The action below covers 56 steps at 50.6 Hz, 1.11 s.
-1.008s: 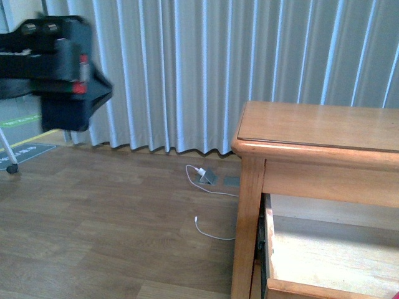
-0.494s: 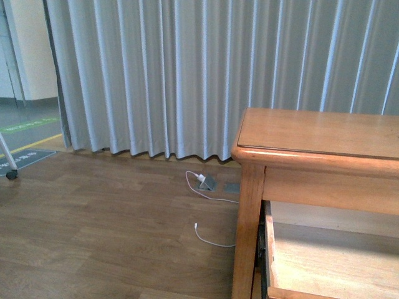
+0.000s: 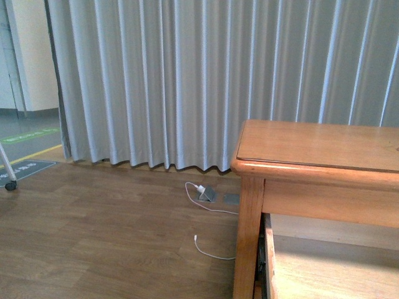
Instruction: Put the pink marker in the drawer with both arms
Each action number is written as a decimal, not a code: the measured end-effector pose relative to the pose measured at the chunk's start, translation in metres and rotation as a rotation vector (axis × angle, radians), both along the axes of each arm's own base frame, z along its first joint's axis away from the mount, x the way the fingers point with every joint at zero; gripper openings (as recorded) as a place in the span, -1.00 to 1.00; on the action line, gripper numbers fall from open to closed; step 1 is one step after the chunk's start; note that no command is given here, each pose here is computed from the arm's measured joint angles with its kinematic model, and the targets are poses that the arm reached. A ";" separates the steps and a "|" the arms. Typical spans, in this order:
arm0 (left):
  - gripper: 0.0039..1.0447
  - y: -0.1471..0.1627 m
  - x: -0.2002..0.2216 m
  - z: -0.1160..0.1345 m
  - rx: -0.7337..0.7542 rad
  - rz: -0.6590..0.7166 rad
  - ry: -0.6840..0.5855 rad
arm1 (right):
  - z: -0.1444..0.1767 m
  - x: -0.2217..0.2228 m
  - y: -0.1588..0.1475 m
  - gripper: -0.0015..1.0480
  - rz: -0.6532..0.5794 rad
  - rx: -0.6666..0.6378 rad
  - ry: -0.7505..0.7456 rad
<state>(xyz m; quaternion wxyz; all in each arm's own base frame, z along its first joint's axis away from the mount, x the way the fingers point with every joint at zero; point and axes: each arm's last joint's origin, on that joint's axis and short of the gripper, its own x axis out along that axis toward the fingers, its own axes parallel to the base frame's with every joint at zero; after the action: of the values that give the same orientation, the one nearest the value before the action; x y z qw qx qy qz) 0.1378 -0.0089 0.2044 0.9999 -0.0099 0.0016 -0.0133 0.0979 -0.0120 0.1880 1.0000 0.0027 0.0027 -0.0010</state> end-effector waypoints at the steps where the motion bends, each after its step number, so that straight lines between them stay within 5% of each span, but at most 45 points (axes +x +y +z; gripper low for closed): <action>1: -0.27 0.002 -0.001 -0.002 0.001 -0.005 0.001 | 0.000 0.000 0.000 0.84 0.000 0.000 0.000; 11: -0.94 0.009 -0.009 -0.013 0.008 0.024 -0.004 | 0.000 0.000 0.000 0.84 0.000 0.000 0.000; 56: -0.93 0.009 -0.037 -0.035 0.015 0.022 0.003 | 0.000 0.000 0.000 0.84 -0.001 0.000 0.000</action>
<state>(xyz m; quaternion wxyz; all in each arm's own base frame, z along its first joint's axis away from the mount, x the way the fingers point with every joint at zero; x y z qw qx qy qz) 0.1013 -0.0003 0.1698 1.0000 -0.0026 0.0030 -0.0021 0.0979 -0.0119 0.1880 1.0000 0.0026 0.0025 -0.0015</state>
